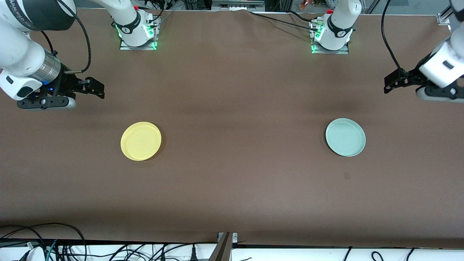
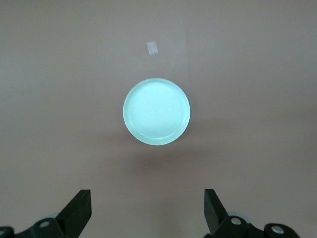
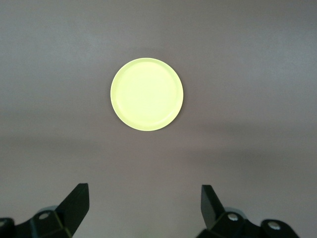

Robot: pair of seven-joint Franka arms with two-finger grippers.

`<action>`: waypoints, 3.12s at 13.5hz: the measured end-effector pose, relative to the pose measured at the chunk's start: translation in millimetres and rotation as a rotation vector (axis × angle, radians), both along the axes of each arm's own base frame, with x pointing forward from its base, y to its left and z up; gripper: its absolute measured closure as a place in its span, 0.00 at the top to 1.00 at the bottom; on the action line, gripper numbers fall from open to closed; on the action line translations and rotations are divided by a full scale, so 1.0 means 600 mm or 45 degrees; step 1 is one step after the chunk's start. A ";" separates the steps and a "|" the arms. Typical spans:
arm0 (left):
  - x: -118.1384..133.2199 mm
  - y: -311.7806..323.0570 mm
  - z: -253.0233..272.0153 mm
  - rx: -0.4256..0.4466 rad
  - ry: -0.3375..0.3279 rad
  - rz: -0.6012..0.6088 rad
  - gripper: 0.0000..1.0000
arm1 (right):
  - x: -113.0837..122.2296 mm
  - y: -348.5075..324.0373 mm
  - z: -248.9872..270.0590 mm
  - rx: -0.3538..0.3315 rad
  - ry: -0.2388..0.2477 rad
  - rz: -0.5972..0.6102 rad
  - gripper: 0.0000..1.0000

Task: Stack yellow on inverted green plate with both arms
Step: 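Lower the left gripper to the rim of the green plate, then grasp the green plate rim with the left gripper and lift it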

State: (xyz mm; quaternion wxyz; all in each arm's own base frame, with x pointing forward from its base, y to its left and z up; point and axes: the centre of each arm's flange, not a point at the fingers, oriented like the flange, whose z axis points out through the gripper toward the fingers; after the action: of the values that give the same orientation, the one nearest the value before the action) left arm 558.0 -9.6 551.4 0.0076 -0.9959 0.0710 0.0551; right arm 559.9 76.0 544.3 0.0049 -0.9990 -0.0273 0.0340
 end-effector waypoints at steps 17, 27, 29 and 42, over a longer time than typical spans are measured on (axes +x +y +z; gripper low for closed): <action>0.161 0.145 -0.475 -0.178 0.056 -0.632 1.00 | 0.003 -0.001 -0.007 -0.004 0.004 -0.003 1.00; 0.126 0.169 -0.635 -0.190 0.028 -0.782 0.68 | 0.011 -0.002 -0.021 -0.011 0.006 -0.008 1.00; 0.127 0.170 -0.632 -0.188 0.024 -0.783 0.47 | 0.013 -0.001 -0.027 -0.016 0.012 -0.009 1.00; 0.175 -0.084 -0.275 -0.024 -0.023 -1.085 0.03 | 0.015 -0.009 -0.031 -0.018 0.016 -0.016 1.00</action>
State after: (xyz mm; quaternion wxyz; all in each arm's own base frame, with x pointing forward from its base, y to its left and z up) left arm 663.3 -60.3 386.2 0.0213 -0.8779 0.4769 0.0375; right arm 569.0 70.8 525.9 -0.0019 -0.9990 -0.0209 0.0403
